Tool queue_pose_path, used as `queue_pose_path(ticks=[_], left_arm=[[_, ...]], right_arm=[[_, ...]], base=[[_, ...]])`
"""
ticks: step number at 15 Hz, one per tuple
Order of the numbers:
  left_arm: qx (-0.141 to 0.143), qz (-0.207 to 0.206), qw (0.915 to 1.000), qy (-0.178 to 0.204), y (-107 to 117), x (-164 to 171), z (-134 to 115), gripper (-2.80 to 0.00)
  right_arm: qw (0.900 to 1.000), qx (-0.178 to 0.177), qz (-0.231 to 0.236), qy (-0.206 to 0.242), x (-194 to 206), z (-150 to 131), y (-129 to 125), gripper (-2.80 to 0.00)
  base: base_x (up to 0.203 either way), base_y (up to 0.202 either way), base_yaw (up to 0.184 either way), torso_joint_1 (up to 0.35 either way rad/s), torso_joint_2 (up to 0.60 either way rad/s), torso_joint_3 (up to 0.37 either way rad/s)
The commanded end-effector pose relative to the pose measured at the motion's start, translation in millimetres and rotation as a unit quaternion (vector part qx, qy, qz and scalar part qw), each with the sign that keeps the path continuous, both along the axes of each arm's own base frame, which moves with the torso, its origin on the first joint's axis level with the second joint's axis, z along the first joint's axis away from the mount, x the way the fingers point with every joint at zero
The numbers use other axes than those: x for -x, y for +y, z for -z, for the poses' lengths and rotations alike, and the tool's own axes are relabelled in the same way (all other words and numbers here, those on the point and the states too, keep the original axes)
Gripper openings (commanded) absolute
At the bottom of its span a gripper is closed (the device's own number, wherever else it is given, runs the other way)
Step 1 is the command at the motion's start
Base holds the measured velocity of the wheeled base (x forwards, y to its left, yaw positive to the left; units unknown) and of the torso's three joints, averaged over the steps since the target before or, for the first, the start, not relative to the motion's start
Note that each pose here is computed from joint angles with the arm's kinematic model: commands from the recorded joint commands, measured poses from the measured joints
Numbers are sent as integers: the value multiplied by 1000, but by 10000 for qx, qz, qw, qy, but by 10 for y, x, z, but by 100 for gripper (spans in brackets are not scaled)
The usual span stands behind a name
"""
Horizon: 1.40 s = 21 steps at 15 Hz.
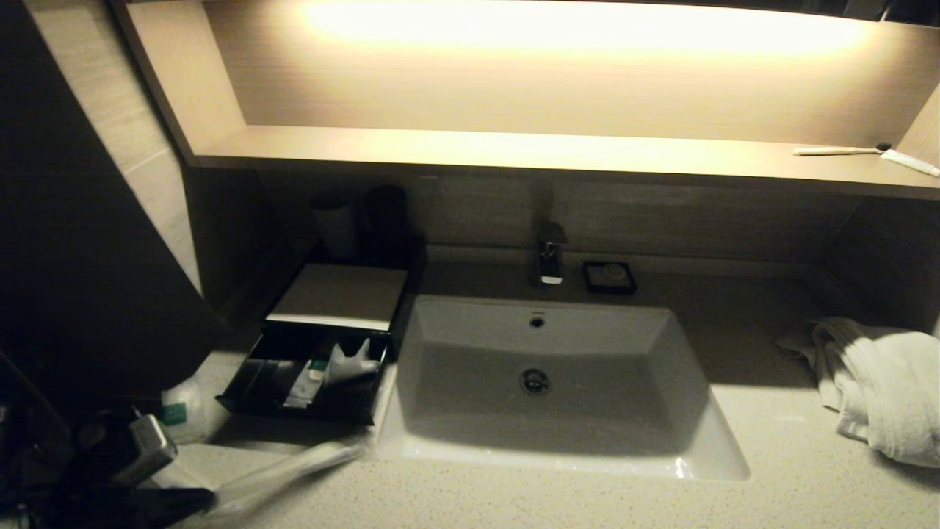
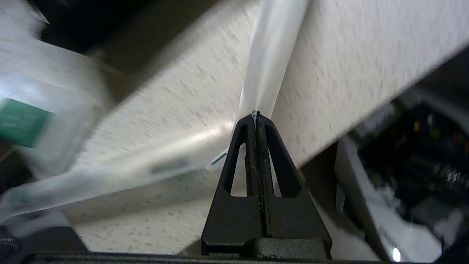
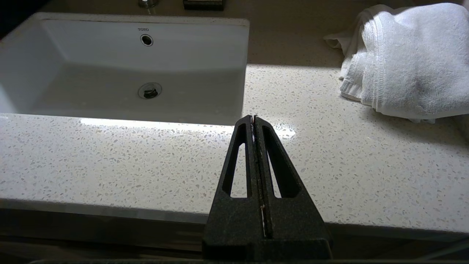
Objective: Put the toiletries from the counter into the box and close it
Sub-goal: Pick up the bathroom toiletry
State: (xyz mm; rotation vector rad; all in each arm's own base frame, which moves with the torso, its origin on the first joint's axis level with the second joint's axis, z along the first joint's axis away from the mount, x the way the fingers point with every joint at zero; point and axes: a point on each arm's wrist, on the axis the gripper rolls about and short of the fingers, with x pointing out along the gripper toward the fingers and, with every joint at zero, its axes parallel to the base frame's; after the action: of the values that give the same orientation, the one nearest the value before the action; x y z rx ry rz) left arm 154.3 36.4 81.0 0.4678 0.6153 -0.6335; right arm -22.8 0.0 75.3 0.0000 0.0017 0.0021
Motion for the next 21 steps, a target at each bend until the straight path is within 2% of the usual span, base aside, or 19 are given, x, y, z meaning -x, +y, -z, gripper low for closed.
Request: queue_pose_path(ticks=[1,7,11,14,18,21], left_arm=[[182,-236,9994,-165,1,-4,-112,-280],[761,-883,9922,-445,-2,2,-387,-280],[929,-1042,9882,-625,-5,9,-519,-280],[1070,-1150,9863,-510,-4,3,-601,-280],[1574,-1515,9749,-440,20,-111,-783,-280],[1689,-1574,9720,-428,40,-204,-838,-280]], right_arm=[[10000,0,3,-1,0,0,0,-280],[10000,0,-5,-1,0,0,0,-280],[10000,0,-5,6,0,1,0,-280],[10000,0,-5,-1,0,0,0,-280],[10000,0,-5,-1,0,0,0,-280],[10000,0,-2,-1,0,0,0,-280]], base=[[0,0,0,0,0,0],[0,0,0,0,0,0],[0,0,0,0,0,0],[0,0,0,0,0,0],[0,0,0,0,0,0],[0,0,0,0,0,0]])
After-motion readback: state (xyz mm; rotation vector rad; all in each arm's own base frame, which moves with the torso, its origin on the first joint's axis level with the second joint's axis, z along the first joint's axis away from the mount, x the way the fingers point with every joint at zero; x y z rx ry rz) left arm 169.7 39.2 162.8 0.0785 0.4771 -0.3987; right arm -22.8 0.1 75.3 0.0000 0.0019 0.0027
